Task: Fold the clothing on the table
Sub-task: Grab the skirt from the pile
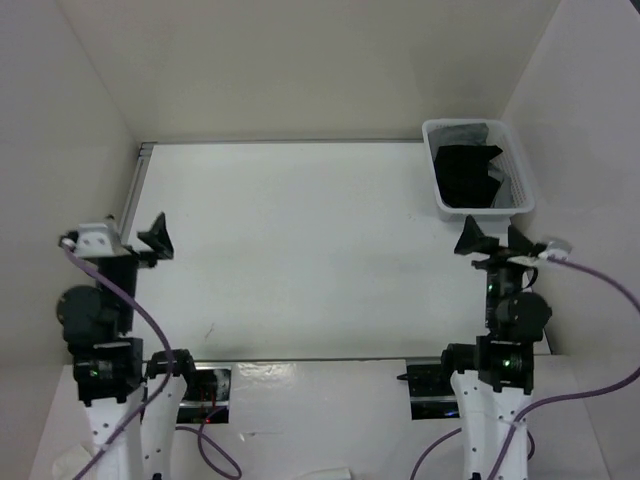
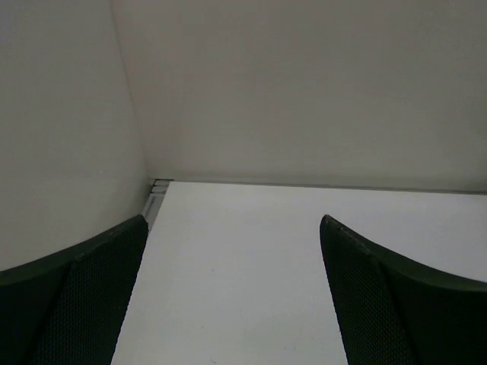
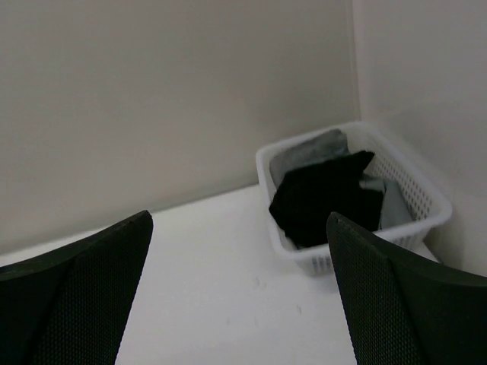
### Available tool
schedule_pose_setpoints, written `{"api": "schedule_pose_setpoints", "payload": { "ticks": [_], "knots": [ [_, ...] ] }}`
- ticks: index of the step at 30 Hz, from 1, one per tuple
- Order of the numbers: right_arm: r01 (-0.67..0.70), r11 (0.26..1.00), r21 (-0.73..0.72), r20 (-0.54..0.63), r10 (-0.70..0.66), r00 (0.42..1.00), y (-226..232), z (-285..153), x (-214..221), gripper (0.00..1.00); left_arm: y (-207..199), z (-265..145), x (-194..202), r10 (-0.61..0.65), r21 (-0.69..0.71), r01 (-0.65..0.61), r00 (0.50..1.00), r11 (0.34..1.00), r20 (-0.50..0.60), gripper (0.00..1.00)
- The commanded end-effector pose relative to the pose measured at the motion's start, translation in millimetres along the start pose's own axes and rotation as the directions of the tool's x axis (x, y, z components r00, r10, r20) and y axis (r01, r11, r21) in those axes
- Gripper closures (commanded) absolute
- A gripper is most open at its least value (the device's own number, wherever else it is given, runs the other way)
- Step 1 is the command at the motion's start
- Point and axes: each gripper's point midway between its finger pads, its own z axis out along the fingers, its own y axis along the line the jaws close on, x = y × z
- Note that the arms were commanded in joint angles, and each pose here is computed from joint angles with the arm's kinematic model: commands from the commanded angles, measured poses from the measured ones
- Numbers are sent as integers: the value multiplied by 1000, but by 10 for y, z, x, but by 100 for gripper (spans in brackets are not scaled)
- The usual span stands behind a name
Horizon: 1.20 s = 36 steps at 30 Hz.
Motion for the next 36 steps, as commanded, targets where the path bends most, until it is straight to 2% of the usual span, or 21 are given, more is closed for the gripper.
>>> {"api": "schedule_pose_setpoints", "payload": {
  "ticks": [1,3,4,5,6,7,8,10,12,13,14,16,17,18,19,21,22,26,28,32,36],
  "knots": [
    [-64,991,118,-120,78,990,1,536,-215,1,236,384,-426,-91,-155,67,984,986,-155,1],
    [23,990,141,-240,12,971,-69,766,-173,1,288,596,-174,-30,-142,-25,929,989,-369,1],
    [38,996,79,-297,-13,955,53,842,-273,1,303,653,-404,5,-131,-55,934,990,-358,1],
    [116,993,33,-394,-93,914,5,1000,-60,1,339,729,-250,39,-111,-95,902,989,-429,1],
    [159,987,-18,-398,-153,905,49,1084,-173,1,375,755,-249,36,-122,-99,901,988,-433,1],
    [195,979,-62,-434,-203,878,48,1119,-76,1,404,772,-220,34,-130,-101,897,986,-442,1],
    [223,974,-29,-467,-210,859,-58,1172,17,1,411,818,-150,31,-128,-102,887,987,-461,1],
    [253,967,-2,-474,-224,851,-133,1183,10,1,392,835,120,156,-5,-191,817,982,-555,1],
    [287,955,-75,-493,-285,822,-113,1152,134,1,555,979,453,133,-56,-222,747,973,-651,1],
    [288,955,-75,-486,-287,826,-109,1166,118,1,578,1026,576,92,-88,-204,731,975,-676,1],
    [275,959,-68,-514,-270,814,-155,1145,189,1,594,1109,888,83,-72,-202,666,977,-741,1],
    [257,965,-47,-591,-234,772,-273,1231,370,1,485,1246,1019,51,-42,-132,631,990,-774,1],
    [256,966,-34,-630,-219,745,-342,1246,451,1,455,1348,1261,45,-20,-106,577,994,-815,1],
    [248,968,-31,-694,-199,692,-398,1275,632,1,368,1409,1317,57,7,-91,562,996,-825,1],
    [262,964,-47,-713,-216,667,-429,1289,698,1,329,1471,1474,35,-3,-71,533,997,-846,1],
    [283,958,-47,-732,-226,642,-498,1306,790,1,262,1521,1572,41,16,-52,534,999,-844,1],
    [283,958,-47,-734,-225,641,-511,1343,828,1,268,1605,1594,43,15,-55,563,998,-825,1],
    [297,955,0,-775,-188,603,-657,1492,1036,1,153,1647,1712,81,42,-77,614,996,-785,1],
    [293,955,-41,-837,-194,513,-724,1519,1333,1,115,1626,1777,86,52,-74,607,996,-790,1],
    [278,960,-43,-844,-184,505,-794,1876,1457,1,-14,1619,1862,126,114,-58,597,992,-792,1],
    [230,972,-45,-865,-153,478,-825,2199,1754,1,-40,1503,2113,164,153,-65,541,986,-825,1]
  ]
}}
